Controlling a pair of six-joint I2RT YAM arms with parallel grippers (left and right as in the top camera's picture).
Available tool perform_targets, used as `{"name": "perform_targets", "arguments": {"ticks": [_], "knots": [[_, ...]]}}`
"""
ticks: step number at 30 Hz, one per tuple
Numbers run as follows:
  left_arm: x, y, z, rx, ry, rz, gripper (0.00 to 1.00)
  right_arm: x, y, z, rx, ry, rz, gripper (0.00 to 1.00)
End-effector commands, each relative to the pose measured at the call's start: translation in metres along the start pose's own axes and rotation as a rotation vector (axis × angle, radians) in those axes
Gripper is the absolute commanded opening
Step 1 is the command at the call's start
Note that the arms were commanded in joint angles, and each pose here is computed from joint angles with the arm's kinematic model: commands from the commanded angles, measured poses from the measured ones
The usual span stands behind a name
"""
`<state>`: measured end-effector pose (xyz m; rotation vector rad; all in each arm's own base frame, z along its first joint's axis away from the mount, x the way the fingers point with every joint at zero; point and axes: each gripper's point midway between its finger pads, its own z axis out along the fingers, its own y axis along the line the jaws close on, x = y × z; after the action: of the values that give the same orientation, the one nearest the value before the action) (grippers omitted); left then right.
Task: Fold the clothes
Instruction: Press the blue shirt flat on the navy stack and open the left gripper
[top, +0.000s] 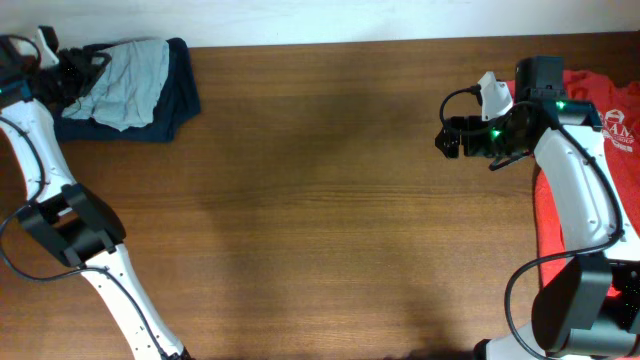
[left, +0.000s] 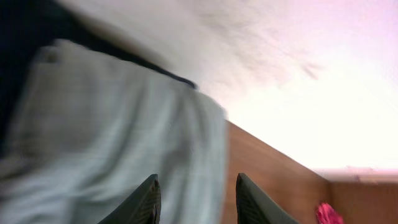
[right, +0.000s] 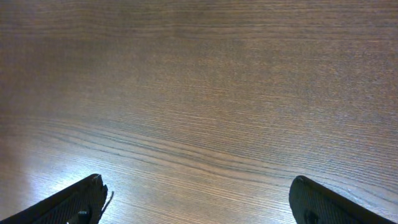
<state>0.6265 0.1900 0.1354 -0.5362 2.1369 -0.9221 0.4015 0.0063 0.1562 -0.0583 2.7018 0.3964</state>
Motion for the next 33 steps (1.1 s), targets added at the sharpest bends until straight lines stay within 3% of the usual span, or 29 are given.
{"name": "perform_targets", "arguments": {"ticks": [1, 10, 22, 24, 28, 33], "knots": [[0.006, -0.067, -0.004, 0.098, 0.042, 0.044, 0.39, 0.001, -0.005, 0.001, 0.014, 0.004, 0.014, 0.99], [0.061, -0.051, 0.058, 0.038, 0.172, 0.036, 0.39, 0.001, -0.005, 0.001, 0.014, 0.003, 0.014, 0.99], [0.115, 0.04, 0.098, -0.004, 0.277, -0.11, 0.38, 0.001, -0.005, 0.001, 0.014, 0.003, 0.014, 0.99], [0.113, 0.037, 0.099, 0.032, 0.272, -0.103, 0.34, 0.001, -0.005, 0.001, 0.014, 0.003, 0.014, 0.98], [0.086, -0.002, 0.088, 0.152, 0.223, -0.039, 0.36, 0.001, -0.005, 0.001, 0.014, 0.003, 0.014, 0.99], [0.037, -0.093, 0.041, 0.292, 0.132, 0.077, 0.43, 0.001, -0.005, 0.001, 0.014, 0.003, 0.014, 0.99]]}}
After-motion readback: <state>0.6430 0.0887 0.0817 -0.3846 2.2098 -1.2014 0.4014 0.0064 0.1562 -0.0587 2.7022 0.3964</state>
